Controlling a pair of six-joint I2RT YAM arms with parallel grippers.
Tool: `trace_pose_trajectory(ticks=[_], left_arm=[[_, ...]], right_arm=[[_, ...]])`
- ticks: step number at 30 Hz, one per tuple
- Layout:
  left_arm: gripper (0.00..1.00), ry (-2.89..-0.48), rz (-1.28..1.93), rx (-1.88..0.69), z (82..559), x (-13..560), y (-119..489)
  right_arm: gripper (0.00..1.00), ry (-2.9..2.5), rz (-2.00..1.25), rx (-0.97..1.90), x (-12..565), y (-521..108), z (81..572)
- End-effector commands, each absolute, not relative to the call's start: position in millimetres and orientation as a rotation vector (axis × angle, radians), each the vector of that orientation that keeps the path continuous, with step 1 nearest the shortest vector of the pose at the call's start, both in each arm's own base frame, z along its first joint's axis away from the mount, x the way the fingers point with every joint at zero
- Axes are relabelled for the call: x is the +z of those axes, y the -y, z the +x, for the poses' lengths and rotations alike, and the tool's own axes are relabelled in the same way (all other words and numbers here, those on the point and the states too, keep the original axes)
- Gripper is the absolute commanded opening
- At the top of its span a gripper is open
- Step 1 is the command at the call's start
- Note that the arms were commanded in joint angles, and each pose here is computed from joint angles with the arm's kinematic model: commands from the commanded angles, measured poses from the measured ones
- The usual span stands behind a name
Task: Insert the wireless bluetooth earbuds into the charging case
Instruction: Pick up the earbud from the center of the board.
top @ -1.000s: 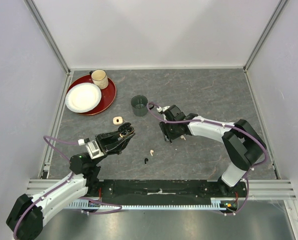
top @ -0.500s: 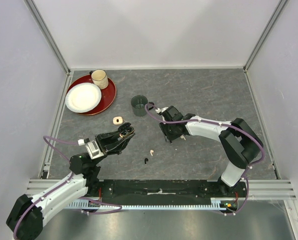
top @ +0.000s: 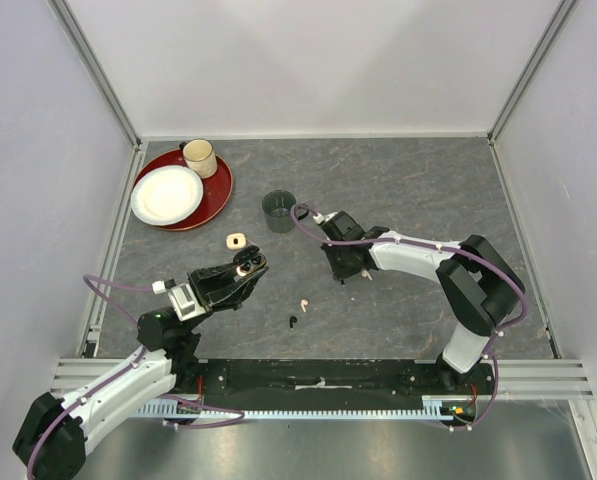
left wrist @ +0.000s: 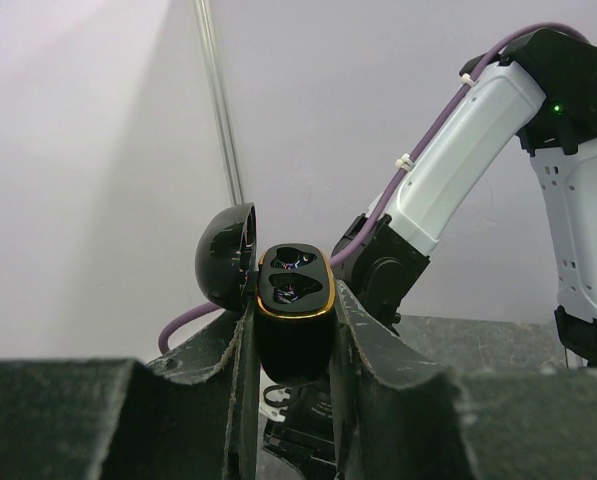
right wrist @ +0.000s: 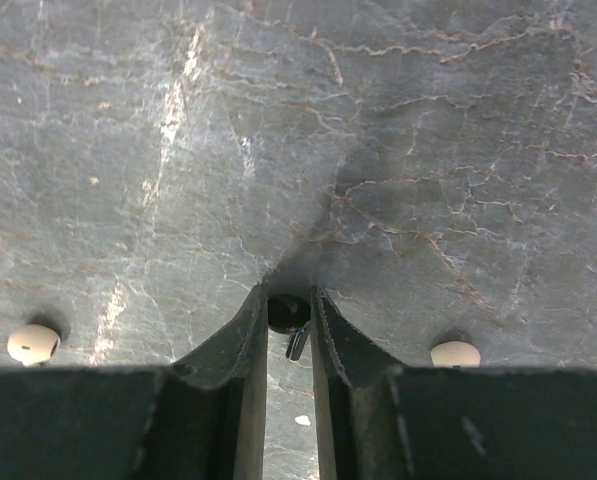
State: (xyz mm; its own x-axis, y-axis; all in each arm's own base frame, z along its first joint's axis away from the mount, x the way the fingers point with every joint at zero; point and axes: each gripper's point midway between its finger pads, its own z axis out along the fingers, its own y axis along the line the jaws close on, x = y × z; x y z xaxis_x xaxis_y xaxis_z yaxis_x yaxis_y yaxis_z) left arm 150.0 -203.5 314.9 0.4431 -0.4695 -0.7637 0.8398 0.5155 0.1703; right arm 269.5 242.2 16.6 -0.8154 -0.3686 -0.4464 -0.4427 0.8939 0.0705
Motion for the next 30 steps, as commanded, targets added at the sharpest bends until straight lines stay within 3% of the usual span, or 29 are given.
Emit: trace_pose_trajectory(ticks=[1, 6, 10, 13, 30], left_arm=[[0.02, -0.704, 0.567, -0.818, 152.9, 312.7, 196.2], [0.02, -0.701, 0.561, -0.813, 152.2, 313.2, 194.2], [0.02, -0.704, 0.558, -0.805, 152.4, 312.4, 192.8], [0.02, -0.705, 0.554, -0.802, 152.4, 311.2, 191.8], [0.02, -0.713, 0.555, -0.801, 153.8, 309.7, 192.4]], right_arm=[[0.21, -2.655, -0.431, 0.154, 11.1, -238.0, 278.2], [0.31, -2.616, -0.34, 0.199, 19.7, -243.2, 283.6], [0.47, -2.582, -0.331, 0.216, 30.2, -243.2, 286.2], [0.51, -2.585, -0.315, 0.216, 30.9, -242.7, 285.8], [0.4, -2.614, -0.362, 0.241, 28.6, -246.6, 276.0]])
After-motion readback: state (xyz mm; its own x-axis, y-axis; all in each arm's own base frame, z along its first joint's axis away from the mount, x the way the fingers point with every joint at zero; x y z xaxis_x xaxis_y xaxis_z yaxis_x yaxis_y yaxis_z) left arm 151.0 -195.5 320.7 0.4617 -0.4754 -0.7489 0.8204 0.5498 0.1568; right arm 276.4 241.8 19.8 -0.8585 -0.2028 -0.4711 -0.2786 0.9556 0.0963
